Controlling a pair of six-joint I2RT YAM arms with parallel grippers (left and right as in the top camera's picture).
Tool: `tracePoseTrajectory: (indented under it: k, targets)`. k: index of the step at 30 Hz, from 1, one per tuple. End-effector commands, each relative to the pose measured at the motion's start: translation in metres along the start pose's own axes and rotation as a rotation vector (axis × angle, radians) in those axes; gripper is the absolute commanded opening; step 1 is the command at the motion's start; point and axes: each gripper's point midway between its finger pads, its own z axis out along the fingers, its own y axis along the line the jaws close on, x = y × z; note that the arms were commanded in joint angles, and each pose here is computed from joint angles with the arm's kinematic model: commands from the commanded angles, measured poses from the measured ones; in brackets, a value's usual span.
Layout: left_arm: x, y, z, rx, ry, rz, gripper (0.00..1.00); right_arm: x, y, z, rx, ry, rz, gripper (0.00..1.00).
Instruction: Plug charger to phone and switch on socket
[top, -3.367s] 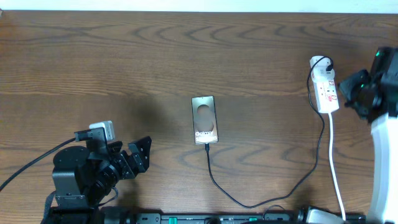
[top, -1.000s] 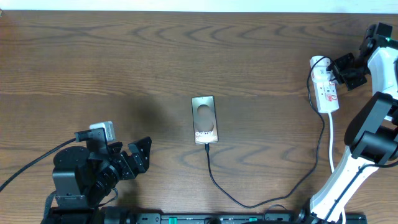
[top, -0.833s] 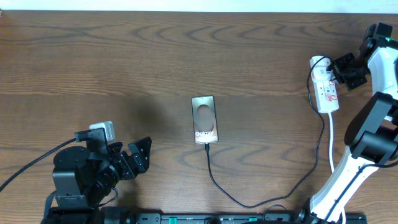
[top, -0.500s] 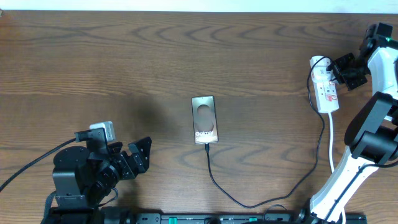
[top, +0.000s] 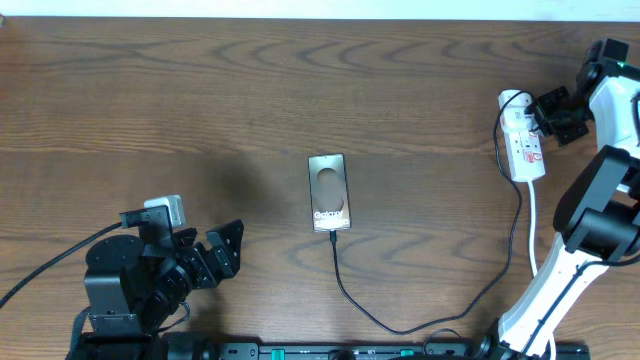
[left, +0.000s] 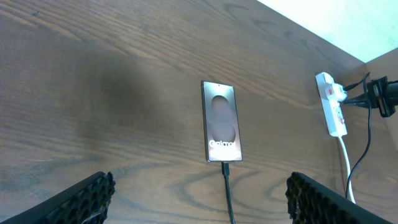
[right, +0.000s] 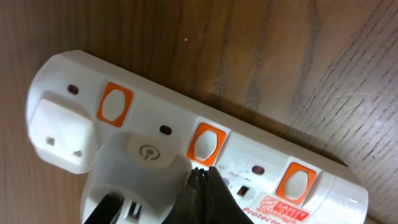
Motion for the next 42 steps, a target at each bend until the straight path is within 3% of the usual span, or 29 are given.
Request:
tracePoseTrajectory:
  k: [1, 14, 25, 42]
  targets:
    - [0.0, 0.002, 0.0, -0.009, -0.004, 0.006, 0.9, 0.005, -0.002, 0.021, 0.034, 0.027, 0.007, 0.01]
    - [0.0, 0.002, 0.0, -0.009, -0.003, 0.006, 0.9, 0.034, 0.01, 0.038, 0.038, 0.103, -0.12, 0.01]
    - [0.0, 0.002, 0.0, -0.009, -0.004, 0.006, 0.9, 0.006, 0.02, -0.003, -0.076, 0.035, -0.109, 0.01]
    - [0.0, 0.002, 0.0, -0.009, -0.004, 0.006, 0.9, 0.006, 0.024, -0.008, -0.142, 0.078, -0.084, 0.01]
